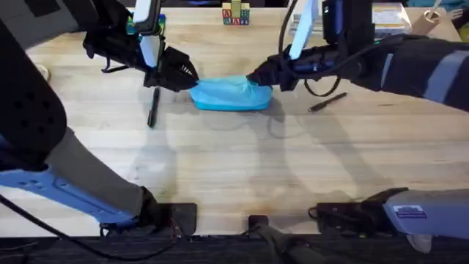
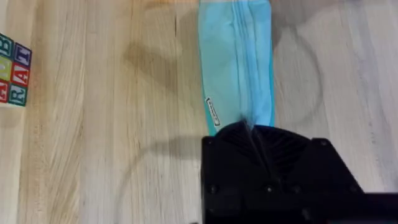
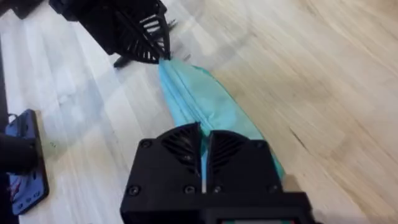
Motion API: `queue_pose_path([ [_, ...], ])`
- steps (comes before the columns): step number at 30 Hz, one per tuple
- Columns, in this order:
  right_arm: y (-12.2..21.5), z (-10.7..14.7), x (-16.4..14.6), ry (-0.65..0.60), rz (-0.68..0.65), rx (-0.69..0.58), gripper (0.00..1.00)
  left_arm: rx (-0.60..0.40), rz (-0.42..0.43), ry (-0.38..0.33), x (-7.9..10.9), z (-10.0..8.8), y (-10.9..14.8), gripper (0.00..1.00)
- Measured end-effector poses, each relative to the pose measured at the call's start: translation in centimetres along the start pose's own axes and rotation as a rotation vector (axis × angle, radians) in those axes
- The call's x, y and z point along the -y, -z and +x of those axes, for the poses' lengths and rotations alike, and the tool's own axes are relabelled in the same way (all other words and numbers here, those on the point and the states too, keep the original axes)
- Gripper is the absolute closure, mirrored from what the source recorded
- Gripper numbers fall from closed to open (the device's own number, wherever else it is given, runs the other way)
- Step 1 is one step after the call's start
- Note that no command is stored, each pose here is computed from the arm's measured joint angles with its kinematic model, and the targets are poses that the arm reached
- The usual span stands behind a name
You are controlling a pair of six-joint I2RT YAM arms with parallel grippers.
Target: Unzip the bag, pick up the pens from the table one at a time and place them inside, then zip the bag closed.
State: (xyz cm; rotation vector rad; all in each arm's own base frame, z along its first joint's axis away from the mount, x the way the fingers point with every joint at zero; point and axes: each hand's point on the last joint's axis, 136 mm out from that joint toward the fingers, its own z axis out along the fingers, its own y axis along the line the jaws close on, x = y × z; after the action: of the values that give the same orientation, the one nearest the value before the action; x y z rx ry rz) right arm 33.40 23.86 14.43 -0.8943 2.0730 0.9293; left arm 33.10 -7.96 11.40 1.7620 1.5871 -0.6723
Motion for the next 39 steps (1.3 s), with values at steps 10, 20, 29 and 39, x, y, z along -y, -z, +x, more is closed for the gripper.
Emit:
queue_pose_path([
  [10, -0.8, -0.6, 0.0, -0.004, 0.039, 0.012, 0.969, -0.010, 0.000, 0.004, 0.0, 0.3, 0.1, 0.959],
  [20, -1.7, -0.2, -0.6, -0.014, 0.062, -0.011, 0.969, -0.011, 0.000, 0.004, 0.0, 0.3, 0.1, 0.959],
  [29, -4.2, 0.5, -2.2, 0.041, 0.078, -0.046, 0.969, -0.022, -0.003, 0.001, 0.0, 0.5, 0.2, 0.959],
  [39, -4.7, 0.3, -2.4, 0.054, 0.077, -0.036, 0.969, -0.024, -0.007, 0.002, -0.1, 0.6, 0.3, 0.959],
])
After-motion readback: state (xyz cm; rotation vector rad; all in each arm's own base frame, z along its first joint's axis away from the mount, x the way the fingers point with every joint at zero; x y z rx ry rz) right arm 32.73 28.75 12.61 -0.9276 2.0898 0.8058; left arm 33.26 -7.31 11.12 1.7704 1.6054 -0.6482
